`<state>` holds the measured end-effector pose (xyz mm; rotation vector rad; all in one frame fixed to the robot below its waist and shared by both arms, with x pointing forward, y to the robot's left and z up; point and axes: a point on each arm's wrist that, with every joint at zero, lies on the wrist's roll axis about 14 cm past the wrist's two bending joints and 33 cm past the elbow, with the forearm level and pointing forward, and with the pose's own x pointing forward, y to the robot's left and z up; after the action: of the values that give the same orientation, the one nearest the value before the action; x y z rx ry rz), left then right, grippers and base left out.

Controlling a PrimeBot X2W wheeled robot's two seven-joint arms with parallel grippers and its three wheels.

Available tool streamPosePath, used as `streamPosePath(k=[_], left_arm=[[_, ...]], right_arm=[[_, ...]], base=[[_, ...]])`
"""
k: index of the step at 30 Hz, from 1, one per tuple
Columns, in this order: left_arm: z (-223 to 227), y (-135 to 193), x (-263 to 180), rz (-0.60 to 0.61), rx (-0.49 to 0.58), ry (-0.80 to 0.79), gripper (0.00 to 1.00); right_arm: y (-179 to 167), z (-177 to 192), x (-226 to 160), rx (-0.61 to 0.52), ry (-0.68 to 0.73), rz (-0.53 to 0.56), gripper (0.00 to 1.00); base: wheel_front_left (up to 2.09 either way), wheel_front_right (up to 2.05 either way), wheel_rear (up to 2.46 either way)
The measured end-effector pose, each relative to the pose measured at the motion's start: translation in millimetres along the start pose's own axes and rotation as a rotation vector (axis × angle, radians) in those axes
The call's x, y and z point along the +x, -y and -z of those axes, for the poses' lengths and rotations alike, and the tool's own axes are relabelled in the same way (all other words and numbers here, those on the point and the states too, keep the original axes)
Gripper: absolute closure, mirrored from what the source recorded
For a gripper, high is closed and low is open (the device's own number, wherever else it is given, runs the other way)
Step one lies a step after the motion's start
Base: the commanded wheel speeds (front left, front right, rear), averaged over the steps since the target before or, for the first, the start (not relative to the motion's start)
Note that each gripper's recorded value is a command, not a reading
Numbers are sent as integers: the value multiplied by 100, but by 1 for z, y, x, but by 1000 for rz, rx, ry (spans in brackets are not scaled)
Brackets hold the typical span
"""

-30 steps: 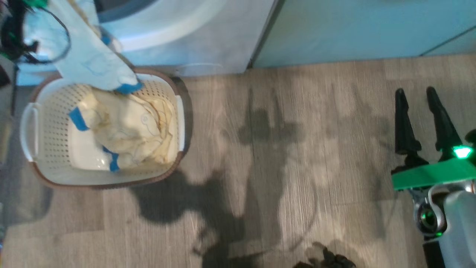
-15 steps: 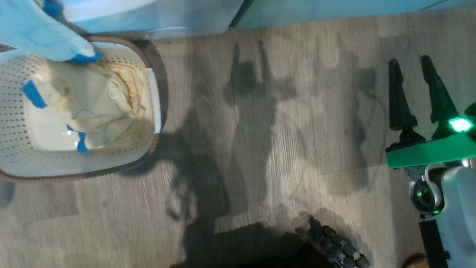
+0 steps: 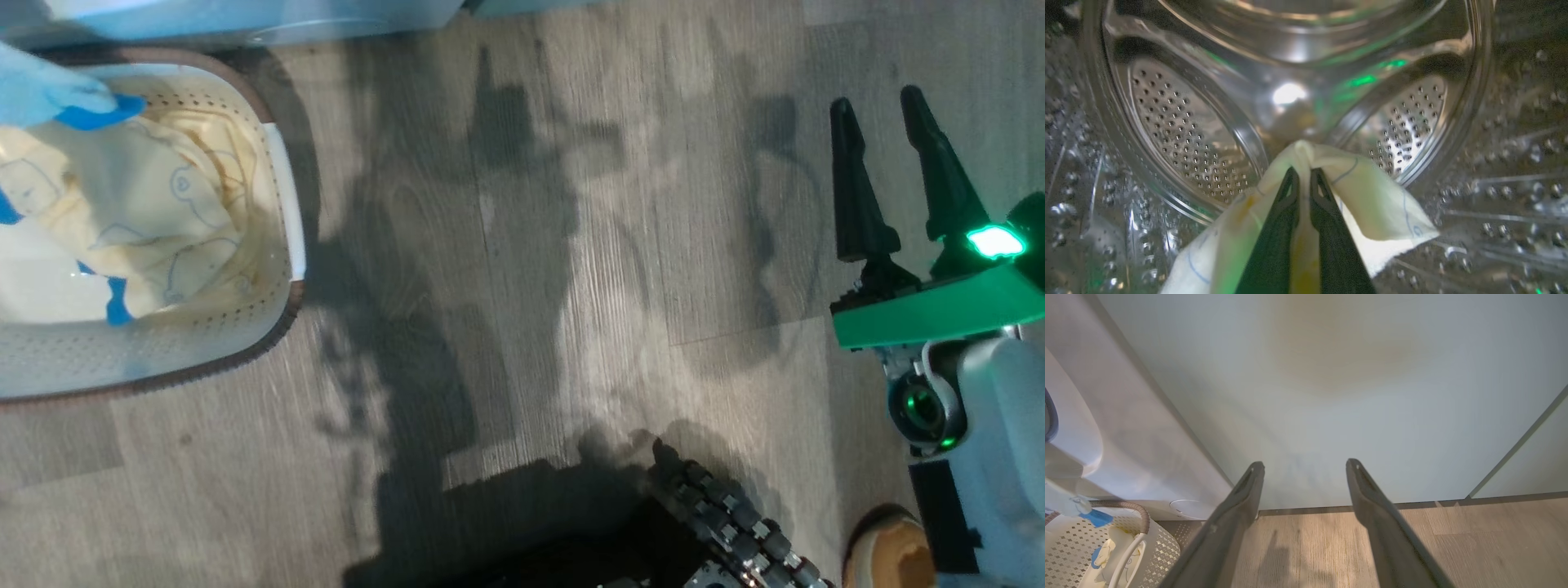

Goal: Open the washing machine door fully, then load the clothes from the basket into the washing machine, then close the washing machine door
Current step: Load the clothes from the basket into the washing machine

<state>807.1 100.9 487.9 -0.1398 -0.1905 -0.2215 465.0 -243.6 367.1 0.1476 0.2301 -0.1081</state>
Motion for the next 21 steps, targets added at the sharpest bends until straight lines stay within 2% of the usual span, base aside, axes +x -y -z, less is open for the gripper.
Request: streamPosePath(k=[6, 15, 21], left_arm=[[-11, -7, 7, -33, -41, 89, 100], [-48, -1, 9, -11, -56, 233, 100], [-17, -3, 0, -9, -47, 146, 100]], right_arm=[[3, 5, 3, 2, -12, 6, 0], [2, 11, 8, 1, -22, 1, 0], [-2, 8, 11, 6, -12, -9, 0]], base=[[0, 0, 0], [0, 0, 0], [0, 0, 0]])
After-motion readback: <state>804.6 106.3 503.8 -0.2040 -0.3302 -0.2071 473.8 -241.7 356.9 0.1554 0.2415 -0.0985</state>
